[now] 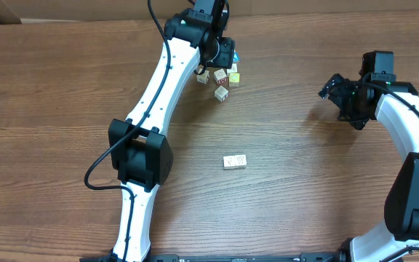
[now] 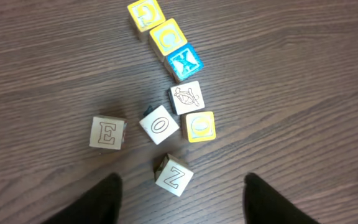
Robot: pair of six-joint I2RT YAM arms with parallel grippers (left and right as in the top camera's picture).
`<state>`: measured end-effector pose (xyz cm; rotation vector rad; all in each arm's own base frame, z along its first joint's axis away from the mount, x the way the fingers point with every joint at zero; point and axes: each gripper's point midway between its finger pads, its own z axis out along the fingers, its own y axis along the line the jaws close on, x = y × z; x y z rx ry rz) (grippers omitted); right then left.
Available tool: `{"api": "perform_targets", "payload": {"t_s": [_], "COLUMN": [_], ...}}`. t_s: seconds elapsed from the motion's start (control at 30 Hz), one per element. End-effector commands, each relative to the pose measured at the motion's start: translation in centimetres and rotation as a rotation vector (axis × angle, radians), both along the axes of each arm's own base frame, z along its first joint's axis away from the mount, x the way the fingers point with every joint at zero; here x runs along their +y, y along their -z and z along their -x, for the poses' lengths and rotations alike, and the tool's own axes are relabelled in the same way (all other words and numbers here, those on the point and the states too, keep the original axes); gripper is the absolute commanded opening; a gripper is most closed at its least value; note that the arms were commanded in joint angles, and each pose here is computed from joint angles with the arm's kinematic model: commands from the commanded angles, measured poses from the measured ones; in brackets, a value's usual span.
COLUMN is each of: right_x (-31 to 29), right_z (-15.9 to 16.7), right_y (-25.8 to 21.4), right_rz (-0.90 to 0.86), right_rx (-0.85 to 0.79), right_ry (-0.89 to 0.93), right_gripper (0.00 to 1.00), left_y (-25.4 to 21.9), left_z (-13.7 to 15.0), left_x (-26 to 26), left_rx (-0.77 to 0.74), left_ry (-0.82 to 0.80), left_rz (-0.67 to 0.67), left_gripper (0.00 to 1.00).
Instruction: Flip 4 blocks
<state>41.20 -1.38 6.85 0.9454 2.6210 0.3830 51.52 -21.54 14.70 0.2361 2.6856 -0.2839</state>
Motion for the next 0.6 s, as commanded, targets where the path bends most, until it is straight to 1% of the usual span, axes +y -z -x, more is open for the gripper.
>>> {"api": "perform_targets", "payload": {"t_s": [0.0,0.07,0.27,0.4,0.57], "right_x": [0.1,0.1,0.1,0.1,0.1], "right_z": [-0.6,-0.6,-0.6,-0.6,-0.6], "right_y": [-0.6,-0.6,-0.6,-0.6,-0.6], "right_rz": [-0.002,-0.002,-0.002,-0.002,-0.002], "right_rx": [-0.020,-0.020,-0.020,-0.020,-0.020], "right_ry": [-0.008,-0.008,-0.008,-0.008,-0.008], "right_gripper": [1.00,1.00,1.00,1.00,1.00], "left_y": [1.4,2.8,7.0,8.9,11.2], "left_z": [0.6,1.0,2.1,2.6,3.7], "left_x": [-0.2,0.0,0.4,0.4,-0.5], "left_rx": [0.027,0.055,0.116,0.131,0.149], "left_ry": [0.025,0.025,0.034,0.045,0.146], "left_rz": [-0.026,-0.038,-0.061,-0.065,-0.050], "left_gripper": [0.52,0.51,0.59,0.59,0.59]}}
